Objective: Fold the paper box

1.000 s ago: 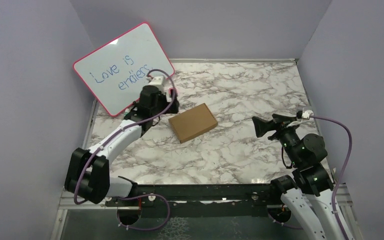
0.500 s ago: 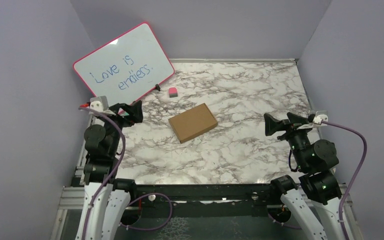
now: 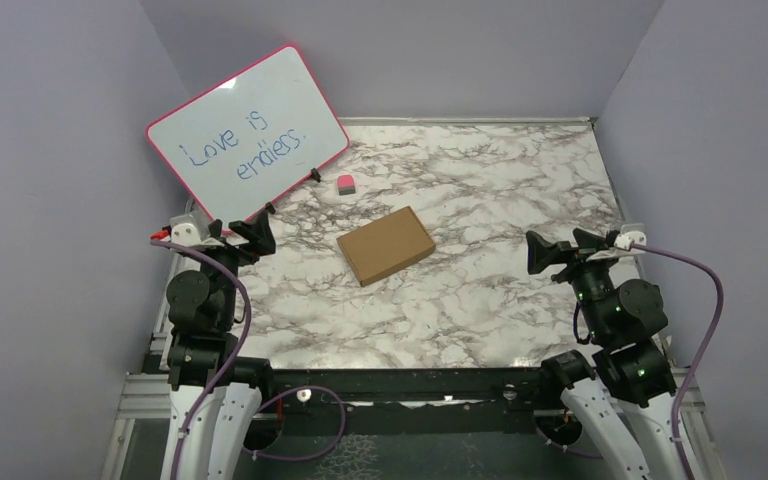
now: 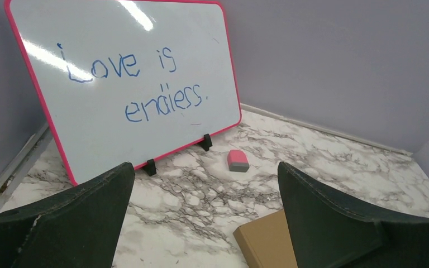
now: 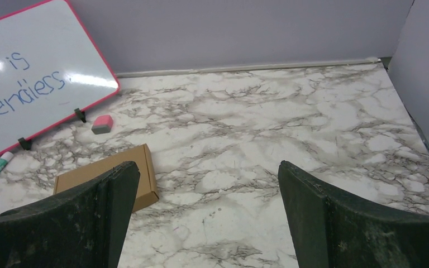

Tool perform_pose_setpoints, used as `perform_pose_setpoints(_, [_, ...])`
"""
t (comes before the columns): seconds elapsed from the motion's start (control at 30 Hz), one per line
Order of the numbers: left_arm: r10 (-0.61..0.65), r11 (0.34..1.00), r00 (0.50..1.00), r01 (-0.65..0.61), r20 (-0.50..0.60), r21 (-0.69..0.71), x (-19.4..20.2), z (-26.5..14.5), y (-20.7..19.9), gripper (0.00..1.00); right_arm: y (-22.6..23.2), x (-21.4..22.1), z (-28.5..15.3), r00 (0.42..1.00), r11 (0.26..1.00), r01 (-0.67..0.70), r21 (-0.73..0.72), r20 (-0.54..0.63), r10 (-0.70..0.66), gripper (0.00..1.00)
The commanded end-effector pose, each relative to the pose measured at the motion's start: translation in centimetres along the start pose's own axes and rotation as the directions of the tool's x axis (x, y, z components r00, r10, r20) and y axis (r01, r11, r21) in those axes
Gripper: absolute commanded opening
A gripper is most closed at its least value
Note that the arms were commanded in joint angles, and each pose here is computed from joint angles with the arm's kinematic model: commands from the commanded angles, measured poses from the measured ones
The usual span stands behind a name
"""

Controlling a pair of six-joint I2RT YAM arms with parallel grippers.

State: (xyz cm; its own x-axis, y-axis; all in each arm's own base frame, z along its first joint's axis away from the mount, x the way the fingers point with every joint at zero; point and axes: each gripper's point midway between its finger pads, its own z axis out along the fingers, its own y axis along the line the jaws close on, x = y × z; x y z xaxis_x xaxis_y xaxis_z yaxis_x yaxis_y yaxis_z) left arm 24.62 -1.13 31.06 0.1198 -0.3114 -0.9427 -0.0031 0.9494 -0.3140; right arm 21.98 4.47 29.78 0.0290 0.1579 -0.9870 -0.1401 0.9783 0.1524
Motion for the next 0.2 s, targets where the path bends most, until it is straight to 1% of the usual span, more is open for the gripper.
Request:
perform_pose_setpoints(0.0, [0.019, 1.000, 1.000, -0.019, 0.008, -0.004, -0.44, -0.17, 0.00, 0.99, -0.38, -0.57, -0.01, 0.999, 1.000, 0.015, 0.015, 0.040, -0.016, 1.00])
perform_pose_setpoints(0.17, [0.014, 1.000, 1.000, -0.014, 0.009, 0.009, -0.44, -0.24, -0.23, 0.99, -0.27, -0.68, -0.15, 0.999, 1.000, 0.014, 0.007, 0.048, -0.014, 1.00])
